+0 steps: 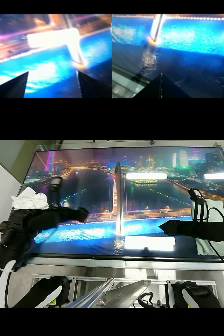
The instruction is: Fold the shirts.
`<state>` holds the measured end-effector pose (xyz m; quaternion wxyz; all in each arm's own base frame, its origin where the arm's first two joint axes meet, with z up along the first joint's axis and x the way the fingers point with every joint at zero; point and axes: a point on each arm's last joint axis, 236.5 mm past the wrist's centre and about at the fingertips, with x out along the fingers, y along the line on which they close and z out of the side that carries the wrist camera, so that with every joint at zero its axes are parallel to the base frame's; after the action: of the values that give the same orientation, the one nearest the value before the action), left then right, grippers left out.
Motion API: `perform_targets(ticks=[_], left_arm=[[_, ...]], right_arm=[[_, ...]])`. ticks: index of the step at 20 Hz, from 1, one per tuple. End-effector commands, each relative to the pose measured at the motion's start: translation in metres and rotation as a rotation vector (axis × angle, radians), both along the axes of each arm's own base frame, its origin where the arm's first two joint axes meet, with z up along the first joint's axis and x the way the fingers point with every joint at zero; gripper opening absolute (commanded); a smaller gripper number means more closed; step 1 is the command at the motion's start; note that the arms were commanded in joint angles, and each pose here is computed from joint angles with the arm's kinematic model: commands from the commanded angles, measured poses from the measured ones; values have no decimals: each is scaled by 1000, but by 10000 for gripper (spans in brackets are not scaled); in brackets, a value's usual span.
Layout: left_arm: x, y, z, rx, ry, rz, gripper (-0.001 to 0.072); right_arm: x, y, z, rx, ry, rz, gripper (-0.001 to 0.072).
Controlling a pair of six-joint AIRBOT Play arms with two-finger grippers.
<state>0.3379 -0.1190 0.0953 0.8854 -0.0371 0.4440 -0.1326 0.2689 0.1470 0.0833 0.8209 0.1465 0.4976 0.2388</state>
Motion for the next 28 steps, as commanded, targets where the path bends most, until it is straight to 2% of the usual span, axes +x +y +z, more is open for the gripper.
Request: perform_targets(ticks=[1,3,5,9,13,17,18,20,22,25,28], left_arm=[[46,153,9,408,-118,164,712],[81,207,8,526,-152,181,712],[115,249,-15,572,-124,203,712],[146,306,-112,569,136,206,712],[170,318,-170,554,248,187,712],[157,330,-200,562,410,183,711],[151,335,-202,579,455,193,659],[134,348,-199,622,555,218,18],[132,350,-189,609,575,264,15],[163,330,-146,563,453,334,14],[212,237,-76,347,237,261,14]], right_arm=[[0,0,0,1,0,0,16],[0,0,0,1,0,0,15],[0,0,0,1,0,0,15],[0,0,0,1,0,0,15],[0,0,0,1,0,0,15],[0,0,0,1,0,0,15],[0,0,0,1,0,0,15],[0,0,0,1,0,0,15],[0,0,0,1,0,0,15],[0,0,0,1,0,0,15],[0,0,0,1,0,0,15]])
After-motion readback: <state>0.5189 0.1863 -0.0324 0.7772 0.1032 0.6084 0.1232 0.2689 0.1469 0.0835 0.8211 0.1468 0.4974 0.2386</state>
